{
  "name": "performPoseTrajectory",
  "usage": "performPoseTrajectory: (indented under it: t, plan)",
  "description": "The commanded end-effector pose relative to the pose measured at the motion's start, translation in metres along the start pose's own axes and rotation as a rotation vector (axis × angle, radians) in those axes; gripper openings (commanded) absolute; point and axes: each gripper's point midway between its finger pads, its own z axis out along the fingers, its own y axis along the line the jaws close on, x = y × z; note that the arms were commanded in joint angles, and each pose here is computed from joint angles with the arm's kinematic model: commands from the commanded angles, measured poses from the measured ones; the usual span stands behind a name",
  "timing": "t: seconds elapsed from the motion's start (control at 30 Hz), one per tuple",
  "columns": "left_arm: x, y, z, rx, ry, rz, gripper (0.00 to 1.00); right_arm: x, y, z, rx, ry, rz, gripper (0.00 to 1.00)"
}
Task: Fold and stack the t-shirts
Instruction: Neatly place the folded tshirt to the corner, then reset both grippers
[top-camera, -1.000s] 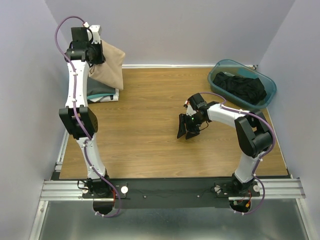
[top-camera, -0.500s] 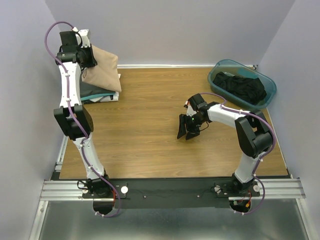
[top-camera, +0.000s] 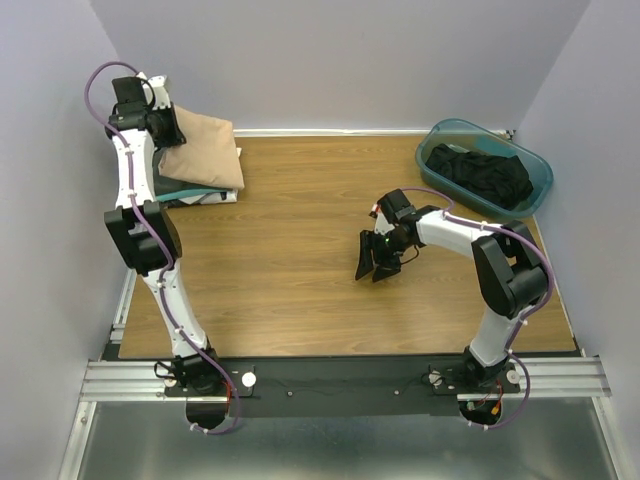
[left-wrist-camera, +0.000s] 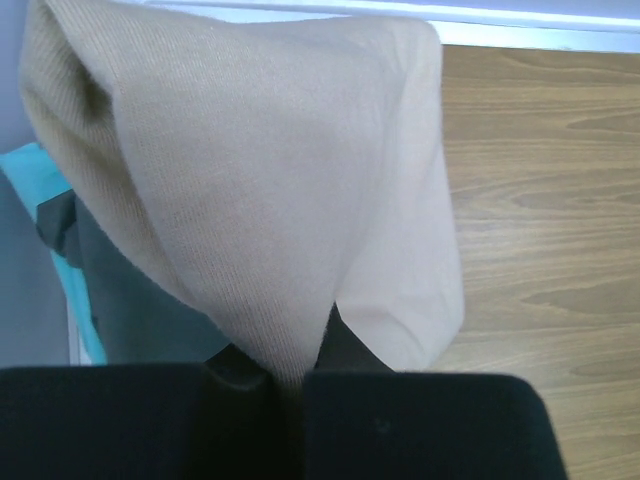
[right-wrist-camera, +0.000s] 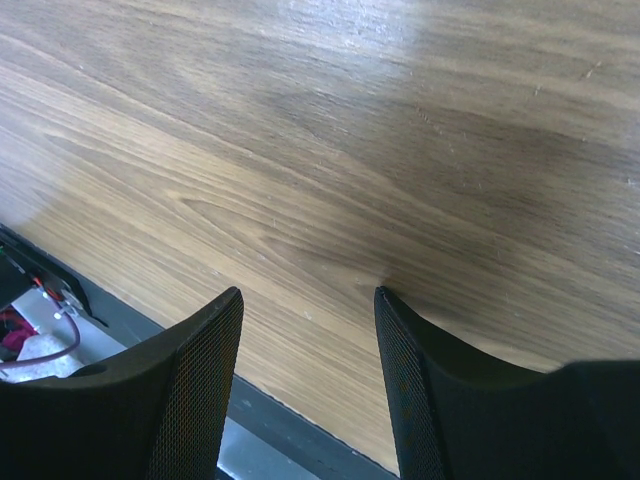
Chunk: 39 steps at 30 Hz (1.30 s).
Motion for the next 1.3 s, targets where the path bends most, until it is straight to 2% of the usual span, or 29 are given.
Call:
performPoseTrajectory:
  t: [0.0, 0.17, 0.23, 0.27, 0.33, 0.37, 0.43, 0.47, 0.6, 0.83, 0.93, 1.1, 1.27]
  plan:
    - [0.003, 0.021, 0.004, -0.013, -0.008, 0.006, 0.00, 0.014, -0.008, 0.002, 0.027, 0.029, 0.010, 0.63]
    - [0.020, 0.037, 0.016, -0.035, 0.035, -0.009, 0.00, 0.013, -0.006, 0.000, 0.022, 0.027, 0.012, 0.63]
    - [0.026, 0.047, 0.018, -0.080, 0.054, -0.029, 0.04, 0.011, -0.004, -0.001, 0.017, 0.023, 0.010, 0.63]
    - [0.030, 0.054, 0.019, -0.107, 0.065, -0.043, 0.19, 0.010, -0.002, -0.003, 0.014, 0.015, 0.008, 0.63]
    - [0.031, 0.070, 0.016, -0.183, 0.067, -0.070, 0.36, 0.007, 0.001, -0.006, 0.009, 0.002, 0.003, 0.63]
    - [0.027, 0.077, 0.012, -0.213, 0.050, -0.098, 0.48, 0.005, 0.002, -0.008, 0.009, -0.009, -0.002, 0.63]
    - [0.018, 0.085, 0.003, -0.274, 0.013, -0.136, 0.59, 0.003, 0.004, -0.012, 0.006, -0.023, -0.008, 0.65]
    - [0.008, 0.089, -0.005, -0.299, -0.027, -0.151, 0.72, 0.002, 0.005, -0.014, 0.004, -0.031, -0.015, 0.66]
    - [-0.015, 0.084, -0.021, -0.308, -0.114, -0.152, 0.74, 0.001, 0.006, -0.016, 0.005, -0.042, -0.032, 0.68]
    - [-0.035, 0.060, -0.065, -0.379, -0.213, -0.111, 0.75, -0.012, 0.007, -0.034, 0.044, -0.136, -0.066, 0.68]
    - [-0.017, 0.052, -0.080, -0.409, -0.227, -0.132, 0.75, -0.020, 0.007, -0.042, 0.061, -0.183, -0.072, 0.68]
    - [-0.023, 0.012, -0.122, -0.367, -0.384, -0.139, 0.75, -0.034, 0.006, -0.060, 0.108, -0.287, -0.081, 0.68]
    - [0.008, -0.050, -0.143, -0.285, -0.414, -0.079, 0.75, -0.048, 0.000, -0.076, 0.169, -0.400, -0.065, 0.69]
